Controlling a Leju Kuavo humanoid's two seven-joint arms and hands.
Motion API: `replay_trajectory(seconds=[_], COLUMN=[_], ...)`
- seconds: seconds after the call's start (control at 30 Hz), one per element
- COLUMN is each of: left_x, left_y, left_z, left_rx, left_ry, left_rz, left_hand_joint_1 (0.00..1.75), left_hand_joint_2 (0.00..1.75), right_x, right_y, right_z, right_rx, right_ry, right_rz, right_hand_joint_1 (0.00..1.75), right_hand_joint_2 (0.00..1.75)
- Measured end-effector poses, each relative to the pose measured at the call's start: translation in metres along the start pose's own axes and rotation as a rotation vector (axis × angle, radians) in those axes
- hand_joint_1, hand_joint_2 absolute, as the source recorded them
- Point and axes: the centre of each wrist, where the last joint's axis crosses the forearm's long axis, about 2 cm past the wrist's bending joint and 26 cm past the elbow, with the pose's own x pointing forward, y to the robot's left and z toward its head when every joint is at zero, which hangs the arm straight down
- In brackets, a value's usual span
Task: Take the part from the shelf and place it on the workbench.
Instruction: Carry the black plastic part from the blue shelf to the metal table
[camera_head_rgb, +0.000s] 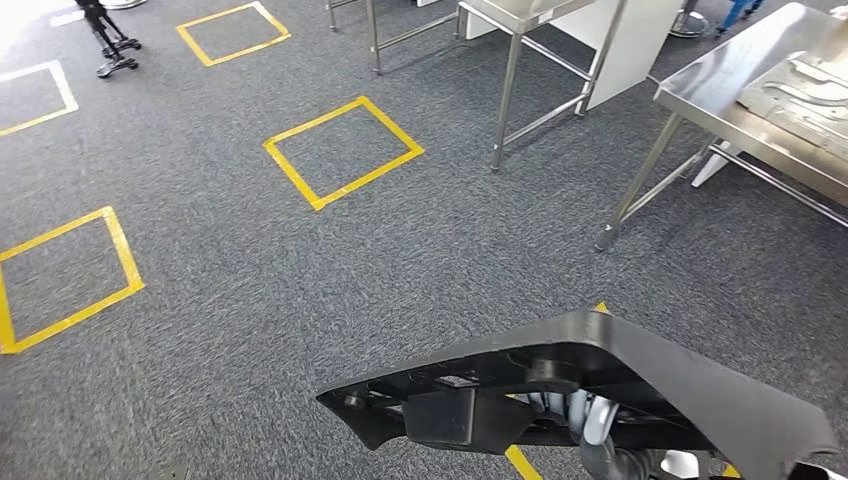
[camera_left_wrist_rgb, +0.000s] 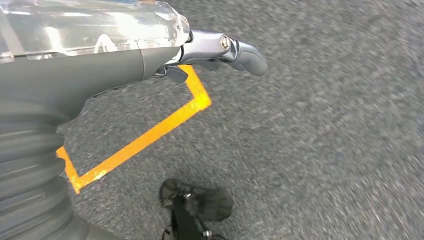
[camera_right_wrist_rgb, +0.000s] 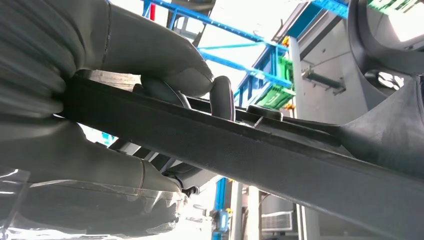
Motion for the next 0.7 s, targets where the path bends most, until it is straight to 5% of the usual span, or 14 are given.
replay_trajectory(seconds=[0.3,0.7], left_x=[0.011,0.031], left_y=[-0.02,-0.045], left_z=[0.0,-0.001], left_rx=[-0.041,-0.192], left_ry=[-0.019,-0.049], left_rz=[-0.035,-0.16], left_hand_joint_1=[0.0,0.0], left_hand_joint_2=[1.75,1.75], right_x=[-0.018,-0.027], right_y=[0.014,0.004], right_z=[-0.013,-0.06], right_rx=[0.036,0.055], right_ry=[0.031,-0.07], right_rz=[-0.112,-0.122], right_hand_joint_1=[1.69,1.69], right_hand_joint_2=[1.75,1.75])
